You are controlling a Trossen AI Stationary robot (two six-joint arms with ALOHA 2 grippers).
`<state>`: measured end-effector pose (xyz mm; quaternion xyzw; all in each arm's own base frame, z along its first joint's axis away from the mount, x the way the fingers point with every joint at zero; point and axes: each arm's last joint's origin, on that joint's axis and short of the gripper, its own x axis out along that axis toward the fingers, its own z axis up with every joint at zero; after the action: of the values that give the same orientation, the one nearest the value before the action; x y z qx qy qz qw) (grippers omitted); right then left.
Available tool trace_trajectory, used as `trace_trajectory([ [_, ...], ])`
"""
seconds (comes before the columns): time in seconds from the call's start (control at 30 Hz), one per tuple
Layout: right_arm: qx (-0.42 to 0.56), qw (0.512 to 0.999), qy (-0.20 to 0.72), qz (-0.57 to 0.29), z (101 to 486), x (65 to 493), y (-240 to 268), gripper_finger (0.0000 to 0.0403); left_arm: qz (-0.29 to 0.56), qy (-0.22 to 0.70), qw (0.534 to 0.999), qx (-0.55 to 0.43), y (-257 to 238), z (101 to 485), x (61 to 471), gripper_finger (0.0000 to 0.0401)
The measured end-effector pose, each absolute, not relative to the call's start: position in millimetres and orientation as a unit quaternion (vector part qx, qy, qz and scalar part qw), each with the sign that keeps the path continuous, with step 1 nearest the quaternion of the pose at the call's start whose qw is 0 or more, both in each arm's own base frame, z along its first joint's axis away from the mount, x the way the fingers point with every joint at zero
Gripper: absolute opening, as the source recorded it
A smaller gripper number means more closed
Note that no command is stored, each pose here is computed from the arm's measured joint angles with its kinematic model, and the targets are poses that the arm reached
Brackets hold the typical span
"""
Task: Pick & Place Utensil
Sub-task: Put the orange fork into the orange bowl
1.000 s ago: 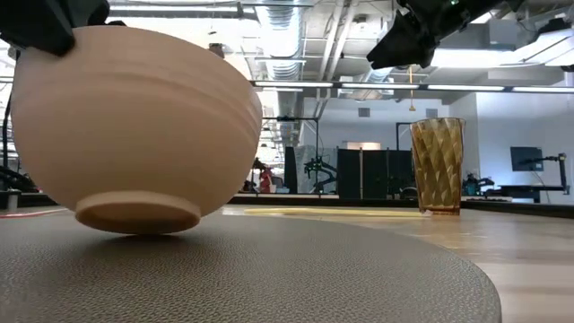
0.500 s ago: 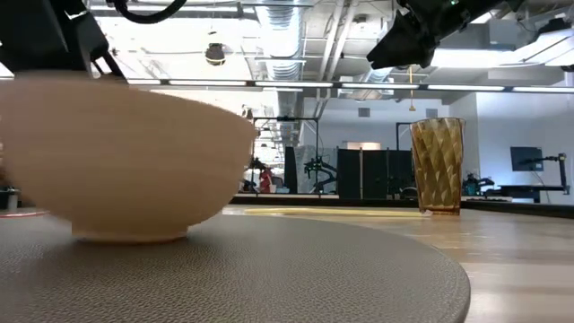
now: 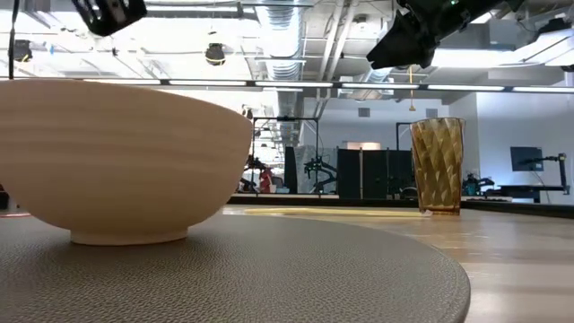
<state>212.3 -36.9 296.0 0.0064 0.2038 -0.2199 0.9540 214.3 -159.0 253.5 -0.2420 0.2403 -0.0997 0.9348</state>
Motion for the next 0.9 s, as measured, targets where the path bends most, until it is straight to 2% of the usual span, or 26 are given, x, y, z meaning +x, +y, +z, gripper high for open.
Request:
trace_trajectory([
  [0.2, 0.006, 0.954, 0.204, -0.22, 296.0, 212.3, -36.9, 0.0182, 0.048, 0.286, 0.931, -0.221, -116.4, 262.2, 180.2, 0.0111],
  [0.43, 0.006, 0.954, 0.204, -0.22, 296.0, 212.4, -36.9, 0.0182, 0.222, 0.385, 0.86, -0.251, -79.0, 241.5, 148.5, 0.0111],
  [0.8, 0.006, 0.954, 0.204, -0.22, 296.0, 212.4, -36.9, 0.0182, 0.334, 0.437, 0.793, -0.262, -55.4, 167.0, 132.9, 0.0112],
  [0.9, 0.006, 0.954, 0.204, -0.22, 296.0, 212.3, -36.9, 0.0182, 0.338, 0.436, 0.791, -0.265, -53.1, 150.7, 128.6, 0.0112],
])
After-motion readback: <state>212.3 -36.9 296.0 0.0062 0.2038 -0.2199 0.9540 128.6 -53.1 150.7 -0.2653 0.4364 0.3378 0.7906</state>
